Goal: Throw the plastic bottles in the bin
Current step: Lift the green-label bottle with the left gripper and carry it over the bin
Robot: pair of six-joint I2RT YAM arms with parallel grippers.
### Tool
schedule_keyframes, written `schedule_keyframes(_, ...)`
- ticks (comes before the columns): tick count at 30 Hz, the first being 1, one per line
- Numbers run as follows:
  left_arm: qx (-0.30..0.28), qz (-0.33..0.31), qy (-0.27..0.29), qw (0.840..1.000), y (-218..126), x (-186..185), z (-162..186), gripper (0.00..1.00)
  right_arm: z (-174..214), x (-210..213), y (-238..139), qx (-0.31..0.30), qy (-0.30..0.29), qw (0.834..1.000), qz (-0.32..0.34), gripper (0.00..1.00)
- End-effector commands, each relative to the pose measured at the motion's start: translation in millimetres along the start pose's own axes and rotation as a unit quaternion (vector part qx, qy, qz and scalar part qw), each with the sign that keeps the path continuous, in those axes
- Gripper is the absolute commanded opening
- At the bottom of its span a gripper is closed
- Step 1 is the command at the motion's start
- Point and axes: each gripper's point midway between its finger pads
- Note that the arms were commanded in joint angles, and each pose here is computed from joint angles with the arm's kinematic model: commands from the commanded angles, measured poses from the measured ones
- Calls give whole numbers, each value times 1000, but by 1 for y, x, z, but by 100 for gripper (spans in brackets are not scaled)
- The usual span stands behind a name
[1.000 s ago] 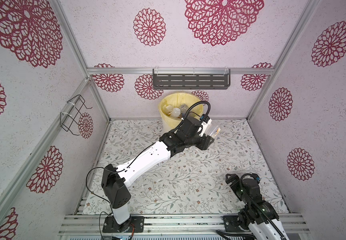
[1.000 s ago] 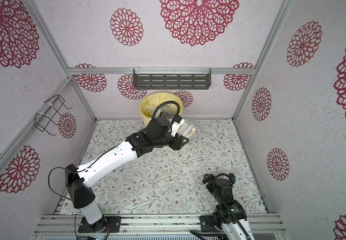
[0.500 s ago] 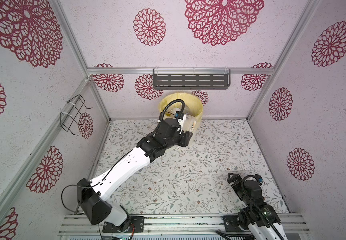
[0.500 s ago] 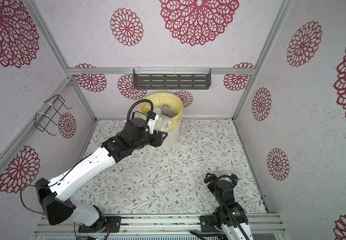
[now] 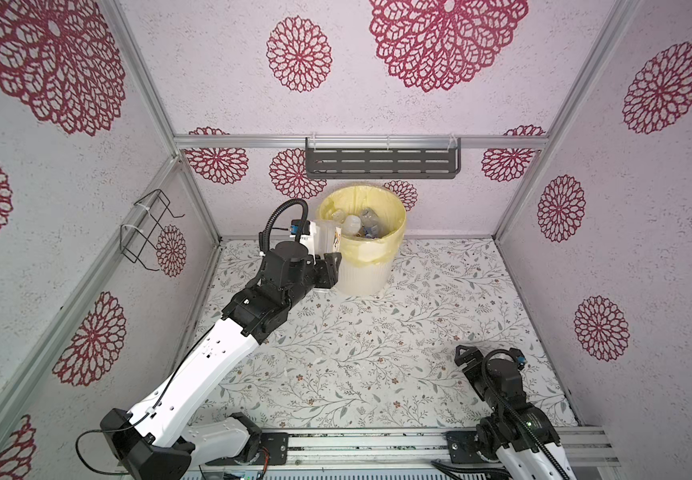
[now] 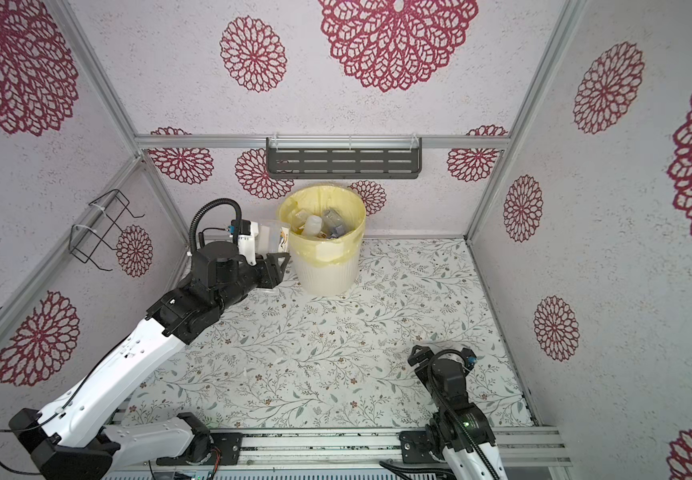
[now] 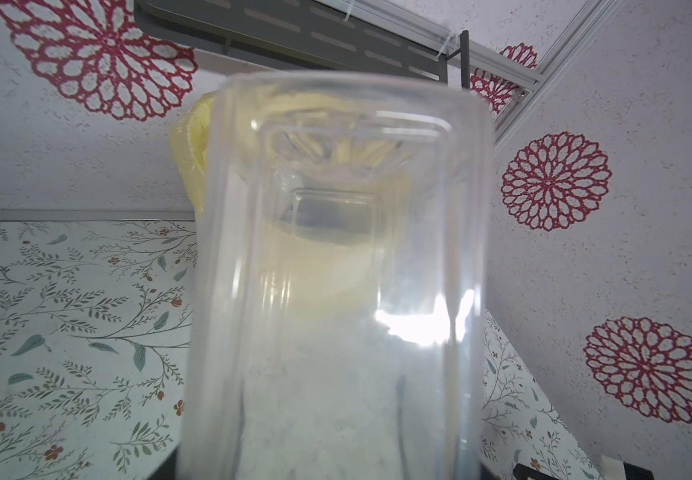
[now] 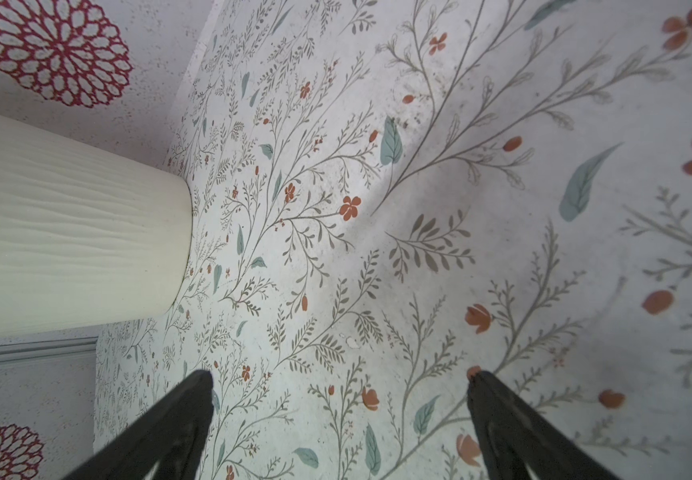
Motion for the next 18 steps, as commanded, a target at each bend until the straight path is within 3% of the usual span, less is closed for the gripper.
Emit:
schedule_keyframes(1, -5, 1, -3, 1000, 6, -3, -24, 54, -8, 8, -3, -16, 16, 1000, -9, 99)
schedule_keyframes(8, 2, 31, -16, 999, 73, -10, -80, 57, -8, 8, -4, -17, 19, 1000, -9, 99)
schedule_keyframes(10, 0, 44, -22, 999, 99, -9, -94, 63, -9, 8, -5, -18, 20, 1000, -10, 99)
schedule_keyframes(12, 12, 43, -31, 999, 124, -2, -99, 80, -10, 10, -6, -18, 21, 1000, -12, 99)
schedule_keyframes(13, 12, 49, -33, 998, 128, -2, -104, 97, -11, 12, -7, -19, 21, 1000, -13, 99)
schedule_keyframes(15, 21, 45, -42, 998, 144, 2, -102, 97, -12, 15, -11, -21, 20, 999, -16, 99)
schedule_keyframes(18, -6, 57, -43, 997, 129, -3, -121, 97, -16, 17, -16, -26, 18, 999, -17, 99)
Point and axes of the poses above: each gripper's point midway between its finger pads, its own y axis out along the fingers, its own x axis along the line the jaws close on, z = x × y, and after that the axes turned 9 degrees about y, right-handed
